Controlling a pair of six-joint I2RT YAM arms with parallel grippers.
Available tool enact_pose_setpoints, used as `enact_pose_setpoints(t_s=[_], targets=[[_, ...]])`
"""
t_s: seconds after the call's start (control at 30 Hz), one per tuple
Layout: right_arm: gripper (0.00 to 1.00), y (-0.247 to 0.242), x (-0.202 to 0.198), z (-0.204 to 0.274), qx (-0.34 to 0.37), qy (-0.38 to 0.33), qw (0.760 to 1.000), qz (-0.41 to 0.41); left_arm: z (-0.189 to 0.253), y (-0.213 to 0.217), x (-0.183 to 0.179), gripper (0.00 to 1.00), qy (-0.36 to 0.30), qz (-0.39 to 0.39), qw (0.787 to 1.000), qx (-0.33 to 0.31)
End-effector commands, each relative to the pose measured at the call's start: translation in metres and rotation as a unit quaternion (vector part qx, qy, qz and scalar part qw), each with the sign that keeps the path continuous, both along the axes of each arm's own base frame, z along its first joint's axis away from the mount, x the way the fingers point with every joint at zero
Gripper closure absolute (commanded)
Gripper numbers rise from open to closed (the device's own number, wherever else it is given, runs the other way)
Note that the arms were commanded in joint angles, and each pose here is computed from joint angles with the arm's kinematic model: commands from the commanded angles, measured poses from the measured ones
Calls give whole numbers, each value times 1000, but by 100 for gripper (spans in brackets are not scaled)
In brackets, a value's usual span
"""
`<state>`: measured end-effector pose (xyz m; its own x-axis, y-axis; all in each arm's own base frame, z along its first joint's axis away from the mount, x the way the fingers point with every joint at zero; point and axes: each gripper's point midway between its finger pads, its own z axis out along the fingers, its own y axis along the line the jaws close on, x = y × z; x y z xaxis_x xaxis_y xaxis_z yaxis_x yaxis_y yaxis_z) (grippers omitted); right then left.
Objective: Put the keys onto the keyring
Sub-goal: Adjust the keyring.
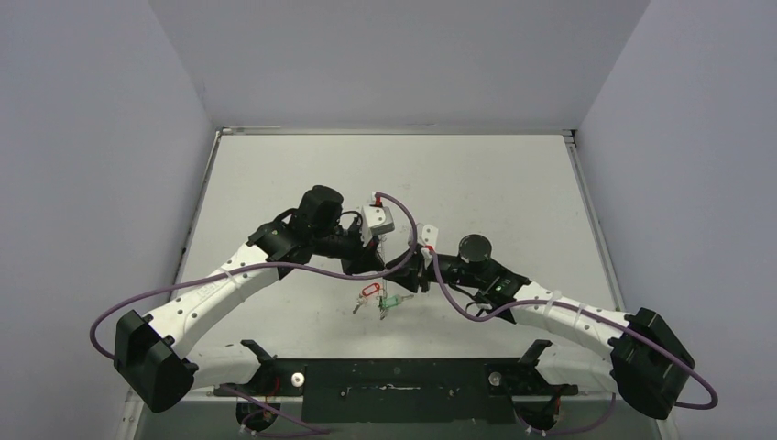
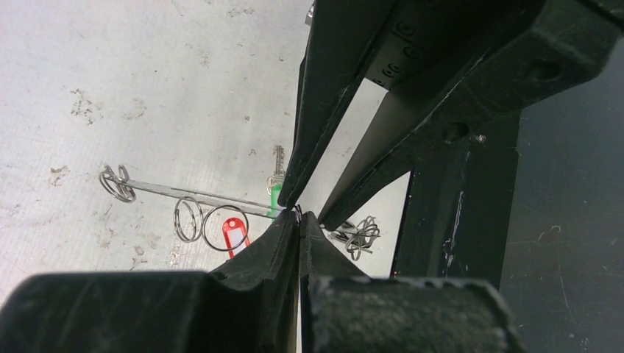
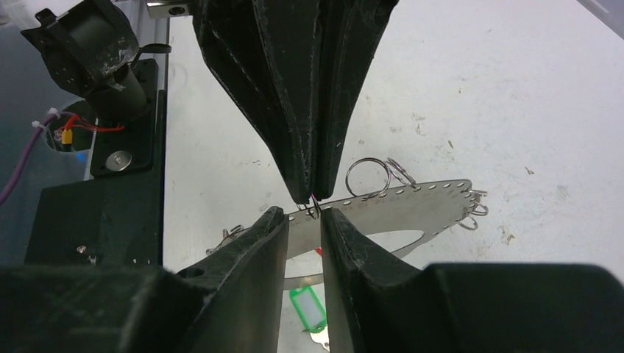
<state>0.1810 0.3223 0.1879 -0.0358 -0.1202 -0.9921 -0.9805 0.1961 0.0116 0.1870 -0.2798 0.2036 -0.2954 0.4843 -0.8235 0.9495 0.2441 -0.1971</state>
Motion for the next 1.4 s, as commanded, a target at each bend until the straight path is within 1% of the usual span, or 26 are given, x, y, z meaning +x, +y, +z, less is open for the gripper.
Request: enact_pose_setpoints(t_s=[0.0,0.1,0.2,0.4,0.5,0.57,0.63,0.7,0.73,0.8,0.9,1.03,1.07,1.13,1.37], targets=[[76,8,1,14,24,-22,999,19,26,-10,-2,100,-36,-22,998,-43],[82,10,1,12,23,-20,999,19,27,-10,-3,100,-37,-23,998,-44],[84,10,4,12,23,-18,999,14,28,-11,-4,100,-37,-26,998,-46],[94,10,5,12,26,-15,999,9,25,-11,-6,100,-33,-29,998,-45],[95,8,6,11,26,-15,1000,2,24,-10,-8,100,-33,-30,998,-46],[91,6,8,12,26,-17,999,-6,23,-9,-8,100,-32,-30,998,-45],[78,4,9,13,28,-20,999,-13,23,-9,-10,100,-32,-32,998,-46],[69,2,9,15,31,-23,999,-18,24,-9,-10,100,-34,-33,998,-48],[65,1,9,16,32,-24,999,-19,24,-9,-11,100,-34,-34,998,-49],[62,1,8,18,35,-27,999,-16,24,-9,-12,100,-34,-36,998,-50],[60,2,4,19,36,-26,999,-5,25,-9,-12,100,-36,-37,997,-53],[60,5,0,19,39,-26,999,10,27,-11,-12,100,-38,-39,997,-58],[61,6,-1,20,41,-28,999,14,28,-11,-13,100,-38,-40,997,-58],[65,7,-3,20,45,-18,999,21,28,-12,-13,100,-38,-41,997,-60],[89,11,-5,22,55,-17,998,31,27,-12,-16,100,-36,-44,997,-60]])
